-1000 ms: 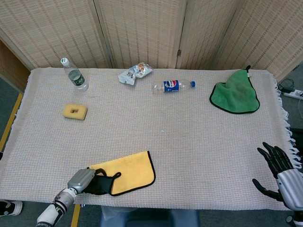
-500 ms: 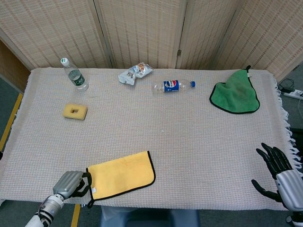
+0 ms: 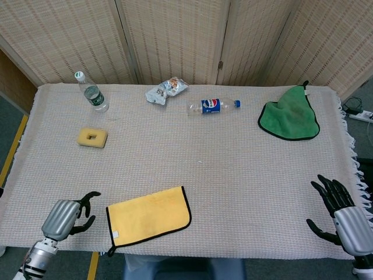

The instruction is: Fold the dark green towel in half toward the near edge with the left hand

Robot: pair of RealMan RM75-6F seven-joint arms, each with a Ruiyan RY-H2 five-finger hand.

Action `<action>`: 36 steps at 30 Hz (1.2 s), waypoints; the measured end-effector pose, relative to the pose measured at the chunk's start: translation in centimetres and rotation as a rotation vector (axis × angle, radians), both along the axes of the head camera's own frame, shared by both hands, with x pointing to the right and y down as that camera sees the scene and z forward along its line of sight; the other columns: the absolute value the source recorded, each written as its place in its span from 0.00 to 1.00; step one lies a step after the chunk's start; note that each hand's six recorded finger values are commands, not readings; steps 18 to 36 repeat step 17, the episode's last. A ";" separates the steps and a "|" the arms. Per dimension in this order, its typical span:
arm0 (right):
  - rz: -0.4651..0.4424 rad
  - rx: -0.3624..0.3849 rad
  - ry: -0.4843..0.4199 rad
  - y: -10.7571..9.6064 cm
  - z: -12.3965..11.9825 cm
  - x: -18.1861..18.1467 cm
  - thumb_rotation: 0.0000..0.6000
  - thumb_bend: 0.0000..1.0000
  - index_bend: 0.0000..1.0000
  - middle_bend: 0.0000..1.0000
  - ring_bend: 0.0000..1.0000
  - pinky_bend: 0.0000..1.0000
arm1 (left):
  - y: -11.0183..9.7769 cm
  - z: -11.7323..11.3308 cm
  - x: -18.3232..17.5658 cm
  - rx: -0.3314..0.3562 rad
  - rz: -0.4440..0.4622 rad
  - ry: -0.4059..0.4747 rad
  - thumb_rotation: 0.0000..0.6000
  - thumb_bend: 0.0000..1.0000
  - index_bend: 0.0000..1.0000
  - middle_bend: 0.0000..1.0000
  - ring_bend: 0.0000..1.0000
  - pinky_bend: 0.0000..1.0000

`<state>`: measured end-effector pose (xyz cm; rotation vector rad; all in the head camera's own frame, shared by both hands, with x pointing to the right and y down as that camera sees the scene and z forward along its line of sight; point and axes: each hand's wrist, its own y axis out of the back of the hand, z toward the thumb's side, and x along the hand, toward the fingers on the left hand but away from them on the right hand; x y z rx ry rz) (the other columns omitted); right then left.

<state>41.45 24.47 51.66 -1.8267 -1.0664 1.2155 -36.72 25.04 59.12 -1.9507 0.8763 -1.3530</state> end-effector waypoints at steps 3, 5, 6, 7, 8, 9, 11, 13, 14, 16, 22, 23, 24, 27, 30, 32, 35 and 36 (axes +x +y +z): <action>0.012 0.025 0.034 -0.6 0.3 0.0 1.00 0.34 0.00 0.00 0.00 0.00 | 0.0 -0.2 -2.5 0.127 0.006 -0.091 1.00 0.27 0.12 0.03 0.02 0.11; 0.027 0.059 0.073 -1.2 0.4 0.2 1.00 0.34 0.00 0.00 0.00 0.00 | 0.0 -0.6 -3.8 0.204 0.000 -0.137 1.00 0.26 0.10 0.01 0.00 0.10; 0.035 0.075 0.094 -1.4 0.4 0.2 1.00 0.34 0.00 0.00 0.00 0.00 | 0.1 -0.9 -4.5 0.248 -0.013 -0.160 1.00 0.25 0.08 0.01 0.00 0.10; 0.044 0.089 0.118 -1.6 0.6 0.4 1.00 0.34 0.00 0.00 0.00 0.00 | 0.2 -1.1 -4.9 0.271 -0.021 -0.172 1.00 0.25 0.07 0.00 0.00 0.10; 0.059 0.102 0.151 -1.9 0.7 0.6 1.00 0.34 0.00 0.00 0.00 0.00 | 0.2 -1.3 -5.3 0.285 -0.027 -0.178 1.00 0.24 0.06 0.00 0.00 0.10; 0.072 0.106 0.175 -2.1 0.9 0.8 1.00 0.34 0.00 0.00 0.00 0.00 | 0.1 -1.5 -5.6 0.290 -0.034 -0.181 1.00 0.24 0.07 0.00 0.00 0.10; 0.106 0.095 0.208 -2.4 1.4 1.3 1.00 0.34 0.00 0.00 0.00 0.00 | -0.1 -1.6 -6.1 0.279 -0.050 -0.183 1.00 0.24 0.07 0.00 0.00 0.10; 0.124 0.077 0.214 -2.5 1.7 1.4 1.00 0.34 0.00 0.00 0.00 0.00 | -0.4 -1.5 -6.7 0.257 -0.063 -0.187 1.00 0.24 0.07 0.00 0.00 0.10; 0.125 0.069 0.211 -2.6 1.8 1.3 1.00 0.34 0.00 0.00 0.00 0.00 | -0.4 -1.6 -6.8 0.247 -0.066 -0.183 1.00 0.24 0.07 0.00 0.00 0.10; 0.123 0.061 0.204 -2.6 1.9 1.2 1.00 0.34 0.00 0.00 0.00 0.00 | -0.2 -1.4 -6.7 0.225 -0.066 -0.168 1.00 0.24 0.07 0.00 0.00 0.10; 0.121 0.056 0.199 -2.7 1.9 1.1 1.00 0.34 0.00 0.00 0.00 0.00 | 0.0 -1.4 -6.6 0.215 -0.062 -0.163 1.00 0.24 0.07 0.00 0.00 0.10; 0.121 0.056 0.199 -2.7 1.9 1.1 1.00 0.34 0.00 0.00 0.00 0.00 | 0.0 -1.4 -6.6 0.215 -0.062 -0.163 1.00 0.24 0.07 0.00 0.00 0.10; 0.121 0.056 0.199 -2.7 1.9 1.1 1.00 0.34 0.00 0.00 0.00 0.00 | 0.0 -1.4 -6.6 0.215 -0.062 -0.163 1.00 0.24 0.07 0.00 0.00 0.10; 0.121 0.056 0.199 -2.7 1.9 1.1 1.00 0.34 0.00 0.00 0.00 0.00 | 0.0 -1.4 -6.6 0.215 -0.062 -0.163 1.00 0.24 0.07 0.00 0.00 0.10; 0.121 0.056 0.199 -2.7 1.9 1.1 1.00 0.34 0.00 0.00 0.00 0.00 | 0.0 -1.4 -6.6 0.215 -0.062 -0.163 1.00 0.24 0.07 0.00 0.00 0.10; 0.121 0.056 0.199 -2.7 1.9 1.1 1.00 0.34 0.00 0.00 0.00 0.00 | 0.0 -1.4 -6.6 0.215 -0.062 -0.163 1.00 0.24 0.07 0.00 0.00 0.10; 0.121 0.056 0.199 -2.7 1.9 1.1 1.00 0.34 0.00 0.00 0.00 0.00 | 0.0 -1.4 -6.6 0.215 -0.062 -0.163 1.00 0.24 0.07 0.00 0.00 0.10; 0.121 0.056 0.199 -2.7 1.9 1.1 1.00 0.34 0.00 0.00 0.00 0.00 | 0.0 -1.4 -6.6 0.215 -0.062 -0.163 1.00 0.24 0.07 0.00 0.00 0.10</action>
